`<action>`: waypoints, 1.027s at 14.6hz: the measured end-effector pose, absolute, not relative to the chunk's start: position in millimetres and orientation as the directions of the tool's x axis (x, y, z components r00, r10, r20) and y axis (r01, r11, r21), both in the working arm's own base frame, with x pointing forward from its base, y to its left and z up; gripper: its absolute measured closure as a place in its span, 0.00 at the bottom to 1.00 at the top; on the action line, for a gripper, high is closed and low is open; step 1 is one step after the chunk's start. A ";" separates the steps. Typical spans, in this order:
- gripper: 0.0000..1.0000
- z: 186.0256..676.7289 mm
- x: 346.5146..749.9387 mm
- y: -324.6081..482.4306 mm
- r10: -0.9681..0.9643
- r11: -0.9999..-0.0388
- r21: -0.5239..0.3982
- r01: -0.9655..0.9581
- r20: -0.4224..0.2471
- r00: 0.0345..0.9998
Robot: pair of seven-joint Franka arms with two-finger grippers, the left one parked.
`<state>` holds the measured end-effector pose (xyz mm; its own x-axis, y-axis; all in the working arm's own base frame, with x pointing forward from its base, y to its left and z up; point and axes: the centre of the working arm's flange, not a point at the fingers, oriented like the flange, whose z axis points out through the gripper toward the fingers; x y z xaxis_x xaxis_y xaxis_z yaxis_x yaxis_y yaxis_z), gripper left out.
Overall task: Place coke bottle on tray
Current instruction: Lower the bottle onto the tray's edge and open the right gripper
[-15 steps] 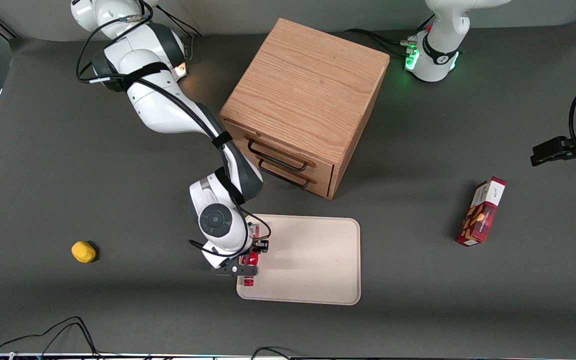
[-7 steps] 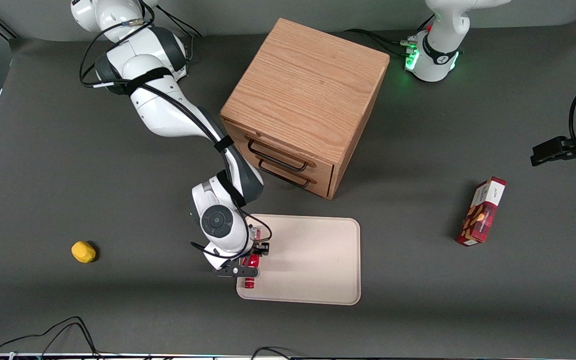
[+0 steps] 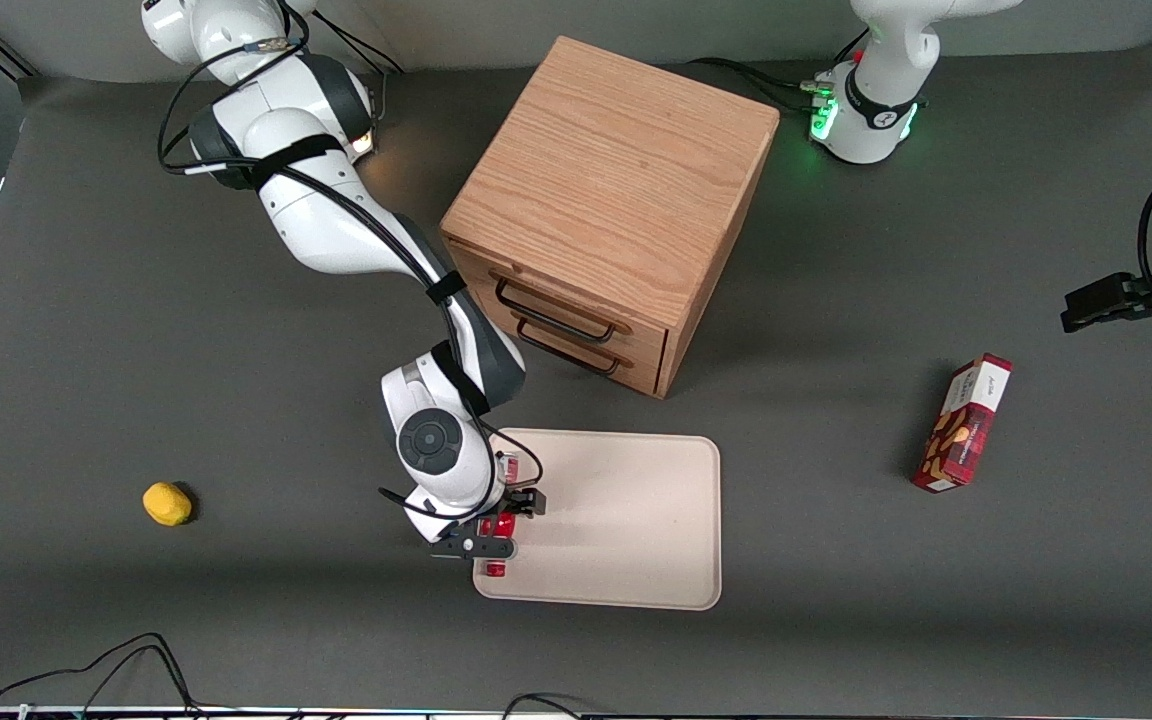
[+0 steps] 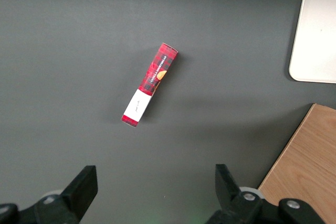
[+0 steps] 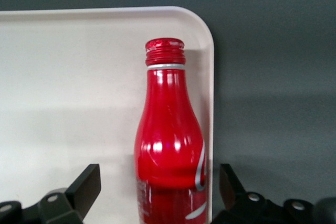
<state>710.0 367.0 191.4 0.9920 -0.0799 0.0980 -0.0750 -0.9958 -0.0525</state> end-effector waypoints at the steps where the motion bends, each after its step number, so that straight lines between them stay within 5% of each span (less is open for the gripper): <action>1: 0.00 191.6 710.1 367.0 -0.080 -0.996 -0.052 -0.075 0.098 0.992; 11: 0.00 194.1 711.8 365.7 -0.082 -0.996 -0.053 -0.077 0.102 0.991; 15: 0.00 231.3 713.3 362.4 -0.085 -0.996 -0.032 -0.083 0.066 0.994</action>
<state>713.3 362.4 231.3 0.9942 -0.0853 0.0661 -0.0834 -0.9960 -0.0318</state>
